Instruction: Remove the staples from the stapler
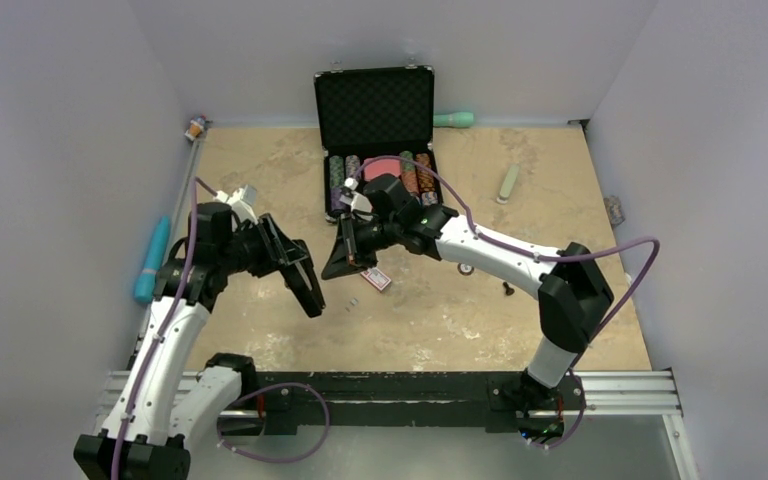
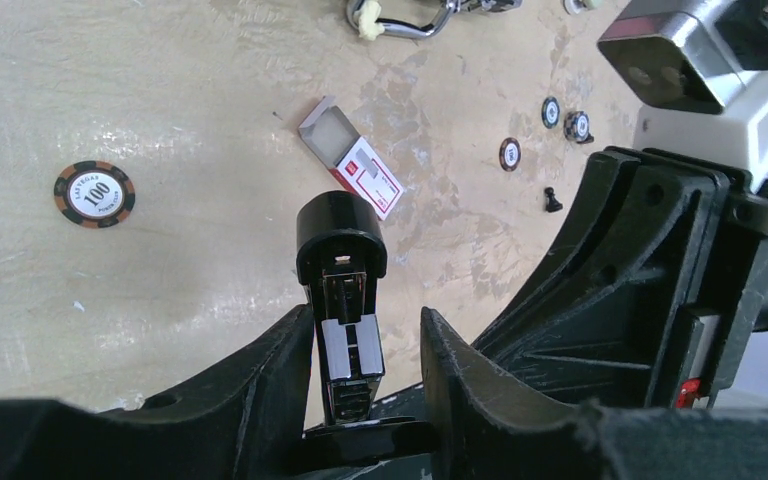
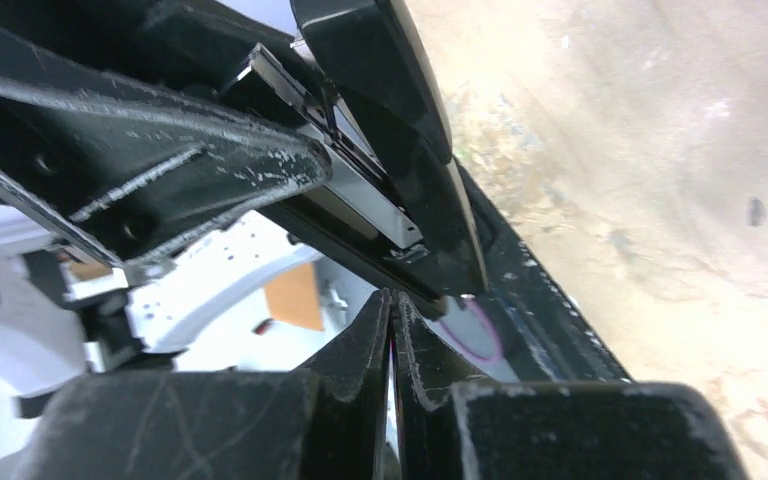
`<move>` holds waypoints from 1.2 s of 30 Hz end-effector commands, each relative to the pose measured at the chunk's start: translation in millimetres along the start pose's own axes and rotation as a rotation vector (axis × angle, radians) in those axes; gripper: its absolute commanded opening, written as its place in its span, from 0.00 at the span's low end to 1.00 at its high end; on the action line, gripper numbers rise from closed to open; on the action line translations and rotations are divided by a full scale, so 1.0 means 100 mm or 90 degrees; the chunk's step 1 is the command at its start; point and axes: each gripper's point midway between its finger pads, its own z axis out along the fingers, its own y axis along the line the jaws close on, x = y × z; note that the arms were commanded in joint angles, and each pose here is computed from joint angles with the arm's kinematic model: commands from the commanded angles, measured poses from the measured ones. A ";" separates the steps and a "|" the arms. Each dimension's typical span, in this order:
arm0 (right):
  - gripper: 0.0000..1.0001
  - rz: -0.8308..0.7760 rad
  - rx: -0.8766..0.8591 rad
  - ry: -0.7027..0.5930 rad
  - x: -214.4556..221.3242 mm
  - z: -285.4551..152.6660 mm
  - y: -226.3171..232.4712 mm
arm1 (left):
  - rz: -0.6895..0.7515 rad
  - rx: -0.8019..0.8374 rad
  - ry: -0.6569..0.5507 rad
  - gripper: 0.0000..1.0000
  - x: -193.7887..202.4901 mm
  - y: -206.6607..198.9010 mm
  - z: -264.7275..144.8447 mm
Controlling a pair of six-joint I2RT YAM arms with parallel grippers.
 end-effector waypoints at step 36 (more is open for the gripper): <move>0.41 -0.054 0.199 -0.006 -0.20 0.32 -0.94 | 0.000 0.170 0.077 0.00 -0.23 -0.76 -0.10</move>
